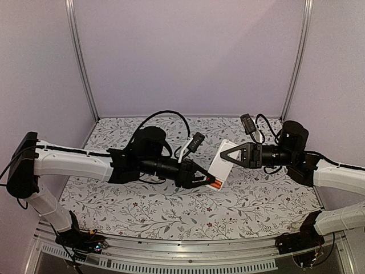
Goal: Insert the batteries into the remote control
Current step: Press the battery in the battery compartment, then pass from the right arm to the left
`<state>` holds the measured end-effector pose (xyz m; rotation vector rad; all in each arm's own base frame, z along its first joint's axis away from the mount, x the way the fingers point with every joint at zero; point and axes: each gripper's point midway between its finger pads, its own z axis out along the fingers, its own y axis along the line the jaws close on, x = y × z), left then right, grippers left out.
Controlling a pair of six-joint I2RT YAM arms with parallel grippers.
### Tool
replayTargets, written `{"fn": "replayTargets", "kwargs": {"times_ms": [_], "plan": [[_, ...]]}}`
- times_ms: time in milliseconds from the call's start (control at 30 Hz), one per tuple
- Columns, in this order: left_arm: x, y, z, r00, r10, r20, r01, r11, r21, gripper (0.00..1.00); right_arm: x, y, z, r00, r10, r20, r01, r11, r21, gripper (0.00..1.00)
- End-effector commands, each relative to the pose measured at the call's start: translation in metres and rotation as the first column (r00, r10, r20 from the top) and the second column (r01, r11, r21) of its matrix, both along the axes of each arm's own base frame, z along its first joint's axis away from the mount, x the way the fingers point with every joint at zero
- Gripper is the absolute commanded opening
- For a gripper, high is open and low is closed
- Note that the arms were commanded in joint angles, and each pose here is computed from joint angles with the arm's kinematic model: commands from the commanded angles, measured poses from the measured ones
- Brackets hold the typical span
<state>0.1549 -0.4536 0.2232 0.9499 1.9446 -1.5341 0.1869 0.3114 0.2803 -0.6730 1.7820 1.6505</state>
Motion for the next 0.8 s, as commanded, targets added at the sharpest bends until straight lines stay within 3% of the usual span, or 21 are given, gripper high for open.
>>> {"fn": "replayTargets", "kwargs": {"times_ms": [0,133,233,300,400,500,633,767], "plan": [[0.013,0.004,-0.007,0.999,0.033,0.022,-0.033,0.999,0.038,0.55,-0.002,0.001,0.018,0.999,0.001,0.036,-0.002,0.999,0.037,0.0],[0.024,0.02,-0.004,0.989,0.107,0.105,-0.114,0.992,0.058,0.69,0.014,-0.004,0.004,0.997,-0.08,-0.013,0.079,0.997,-0.015,0.0],[0.05,0.047,-0.008,0.952,0.243,0.185,-0.268,0.956,0.121,0.69,0.033,-0.018,-0.013,0.982,-0.179,-0.061,0.175,0.983,-0.062,0.0],[0.077,0.074,-0.024,0.911,0.351,0.218,-0.397,0.89,0.224,0.67,0.045,-0.03,-0.027,0.964,-0.245,-0.098,0.235,0.966,-0.104,0.0],[0.086,0.092,-0.036,0.902,0.367,0.229,-0.423,0.86,0.287,0.69,0.057,-0.041,-0.047,0.936,-0.328,-0.126,0.306,0.938,-0.162,0.0],[0.079,0.082,-0.037,0.899,0.348,0.267,-0.418,0.862,0.286,0.78,0.067,-0.047,-0.067,0.902,-0.399,-0.161,0.365,0.908,-0.208,0.01],[0.066,0.051,-0.037,0.891,0.297,0.344,-0.401,0.87,0.288,0.99,0.078,-0.045,-0.086,0.868,-0.441,-0.227,0.395,0.891,-0.223,0.01],[0.061,0.019,-0.045,0.881,0.265,0.393,-0.403,0.855,0.326,0.99,0.079,-0.037,-0.1,0.85,-0.464,-0.25,0.406,0.879,-0.251,0.02]]}}
